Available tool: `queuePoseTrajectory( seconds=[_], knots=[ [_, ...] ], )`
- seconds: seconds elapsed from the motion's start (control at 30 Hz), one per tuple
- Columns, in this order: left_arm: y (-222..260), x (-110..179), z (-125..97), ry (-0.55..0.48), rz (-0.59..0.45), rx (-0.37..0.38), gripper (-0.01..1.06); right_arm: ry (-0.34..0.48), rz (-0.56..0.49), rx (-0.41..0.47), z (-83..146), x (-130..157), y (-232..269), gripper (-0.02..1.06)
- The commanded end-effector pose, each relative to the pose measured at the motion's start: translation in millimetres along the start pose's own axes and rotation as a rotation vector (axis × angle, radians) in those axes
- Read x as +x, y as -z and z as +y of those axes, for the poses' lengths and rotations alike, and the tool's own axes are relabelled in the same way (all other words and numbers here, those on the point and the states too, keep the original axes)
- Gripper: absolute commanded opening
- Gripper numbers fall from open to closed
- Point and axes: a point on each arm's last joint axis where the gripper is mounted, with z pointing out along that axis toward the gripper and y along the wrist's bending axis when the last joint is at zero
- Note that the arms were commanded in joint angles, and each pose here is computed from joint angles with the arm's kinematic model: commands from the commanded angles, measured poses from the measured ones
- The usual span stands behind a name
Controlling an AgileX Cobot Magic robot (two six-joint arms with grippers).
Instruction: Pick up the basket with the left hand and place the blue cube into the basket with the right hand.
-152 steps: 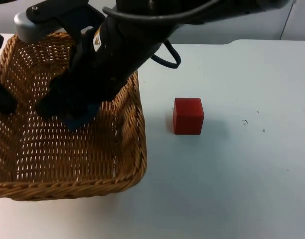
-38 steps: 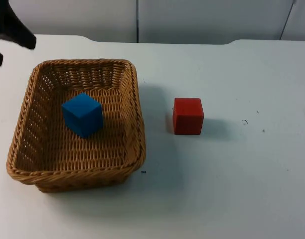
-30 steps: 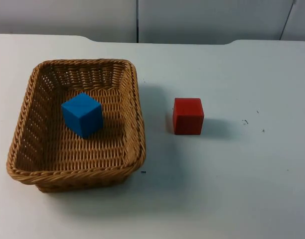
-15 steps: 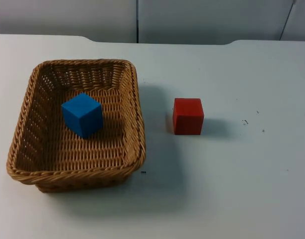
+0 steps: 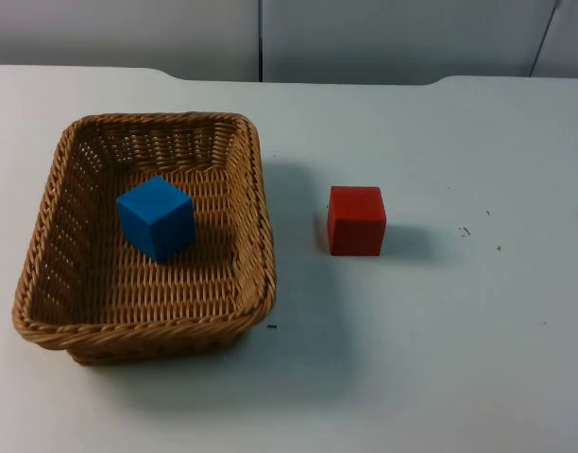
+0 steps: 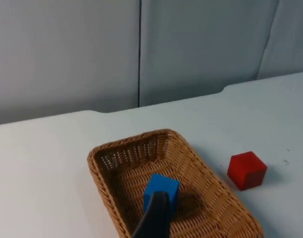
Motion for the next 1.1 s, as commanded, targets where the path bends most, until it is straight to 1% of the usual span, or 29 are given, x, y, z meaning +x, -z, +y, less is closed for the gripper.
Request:
queuePoseTrajectory(
  seconds=[0.0,0.03,0.07,0.17,0.27,0.33,0.37,0.4,0.47,0.53,0.57,0.67,0.7,0.73,0.8,0.93,1.07],
  knots=[
    [12,7,-6,-0.004,-0.05,-0.018,0.77,-0.025,0.008,-0.015,1,11,12,0.82],
    [18,10,-9,-0.003,-0.073,-0.031,0.77,-0.03,0.009,-0.015,1,17,18,0.82],
    [18,10,-9,-0.003,-0.073,-0.031,0.77,-0.03,0.009,-0.015,1,17,18,0.82],
    [31,19,-14,-0.032,-0.095,-0.068,0.78,-0.04,0.037,-0.007,0,34,35,0.82],
    [31,23,-11,-0.029,-0.043,-0.098,0.77,-0.072,0.036,0.001,-1,44,45,0.82],
    [30,31,-8,-0.017,0.036,-0.119,0.77,-0.096,0.036,0.002,-1,56,52,0.82],
    [29,34,-6,-0.018,0.054,-0.144,0.77,-0.108,0.036,0.004,-1,63,57,0.82],
    [29,34,-6,-0.018,0.054,-0.144,0.77,-0.108,0.036,0.004,-1,63,57,0.82],
    [30,36,-1,-0.017,0.083,-0.203,0.77,-0.122,0.023,0.005,-1,71,64,0.82],
    [32,39,7,-0.004,0.113,-0.284,0.77,-0.141,0.006,0.011,-2,77,71,0.82],
    [32,39,7,-0.004,0.113,-0.284,0.77,-0.141,0.006,0.011,-2,77,71,0.82],
    [35,43,14,0.061,0.14,-0.376,0.77,-0.138,0.0,0.024,-4,87,80,0.82],
    [35,43,14,0.061,0.14,-0.376,0.77,-0.138,0.0,0.024,-4,87,80,0.82],
    [34,46,16,0.083,0.157,-0.39,0.77,-0.139,0.001,0.031,-4,90,83,0.82],
    [26,58,20,0.115,0.211,-0.395,0.77,-0.141,0.031,0.046,-5,97,85,0.82],
    [25,58,22,0.135,0.197,-0.406,0.77,-0.138,0.074,0.055,-6,101,84,0.82],
    [25,58,22,0.135,0.197,-0.406,0.77,-0.136,0.074,0.058,-6,101,84,0.82]
  ],
)
